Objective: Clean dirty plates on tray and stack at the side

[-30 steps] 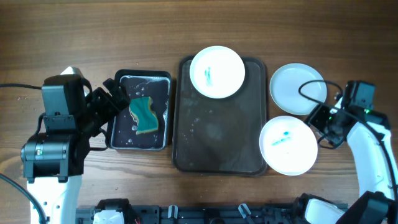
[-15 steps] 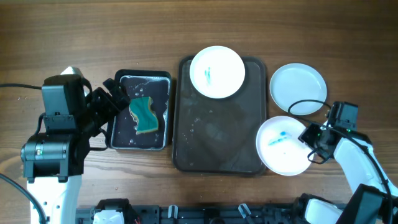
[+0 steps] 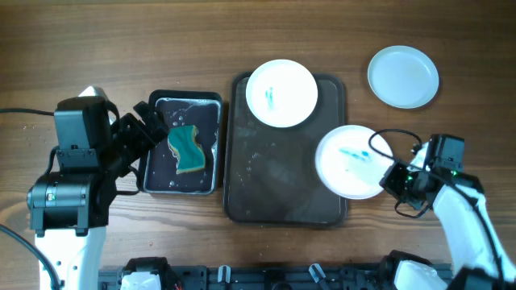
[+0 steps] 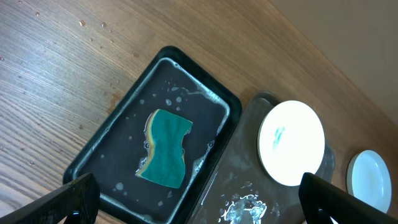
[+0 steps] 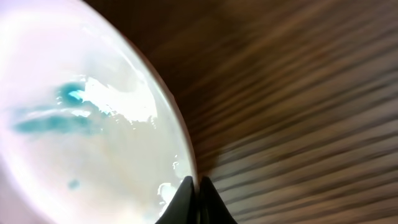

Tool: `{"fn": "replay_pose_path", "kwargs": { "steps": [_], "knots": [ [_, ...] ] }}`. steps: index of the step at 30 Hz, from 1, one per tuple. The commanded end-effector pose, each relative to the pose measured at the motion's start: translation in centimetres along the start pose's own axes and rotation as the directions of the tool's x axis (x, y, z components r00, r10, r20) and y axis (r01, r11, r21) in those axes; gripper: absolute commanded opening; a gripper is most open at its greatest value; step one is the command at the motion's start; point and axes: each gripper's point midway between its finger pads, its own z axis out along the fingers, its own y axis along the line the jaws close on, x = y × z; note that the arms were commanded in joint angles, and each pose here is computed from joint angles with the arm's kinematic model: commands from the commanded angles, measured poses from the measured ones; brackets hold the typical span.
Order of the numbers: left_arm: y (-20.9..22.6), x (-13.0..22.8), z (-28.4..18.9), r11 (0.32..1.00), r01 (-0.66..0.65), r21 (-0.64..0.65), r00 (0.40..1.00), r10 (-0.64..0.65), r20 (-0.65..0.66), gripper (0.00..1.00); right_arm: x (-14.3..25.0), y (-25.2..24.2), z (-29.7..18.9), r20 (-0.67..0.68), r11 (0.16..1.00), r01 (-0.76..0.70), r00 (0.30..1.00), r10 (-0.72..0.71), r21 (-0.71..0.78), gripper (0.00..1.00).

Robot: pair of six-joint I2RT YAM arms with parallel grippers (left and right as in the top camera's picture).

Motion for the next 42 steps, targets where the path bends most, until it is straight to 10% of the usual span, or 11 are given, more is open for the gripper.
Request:
{"fn": "replay_pose_path", "kwargs": {
  "steps": [1,14,18,29,42],
  "knots": [
    [-0.5,-0.4,-0.4,1.000,-0.005,0.017,1.000,0.005,0.011,1.00,0.7,4.4,-1.9,0.035,0.979,0.159,0.987,-0.156,-0.127,0.04],
    [-0.5,-0.4,-0.4,1.000,-0.005,0.017,1.000,0.005,0.011,1.00,5.2,11.9,1.4,0.079,0.825,0.562,0.826,-0.558,-0.053,0.06],
    [-0.5,-0.4,-0.4,1.000,-0.005,0.017,1.000,0.005,0.011,1.00,4.4,13.3,1.0,0.066,0.820,0.570,0.821,-0.567,-0.056,0.33],
    [-0.5,-0.4,-0.4,1.000,-0.005,0.018,1.000,0.005,0.011,1.00,-11.7,15.2,-12.4,0.329,0.951,0.308,0.901,-0.282,-0.027,0.27],
    [-0.5,-0.4,-0.4,1.000,-0.005,0.018,1.000,0.005,0.011,1.00,-20.9,10.8,2.0,0.275,0.974,0.227,0.936,-0.221,0.009,0.19]
  ]
}}
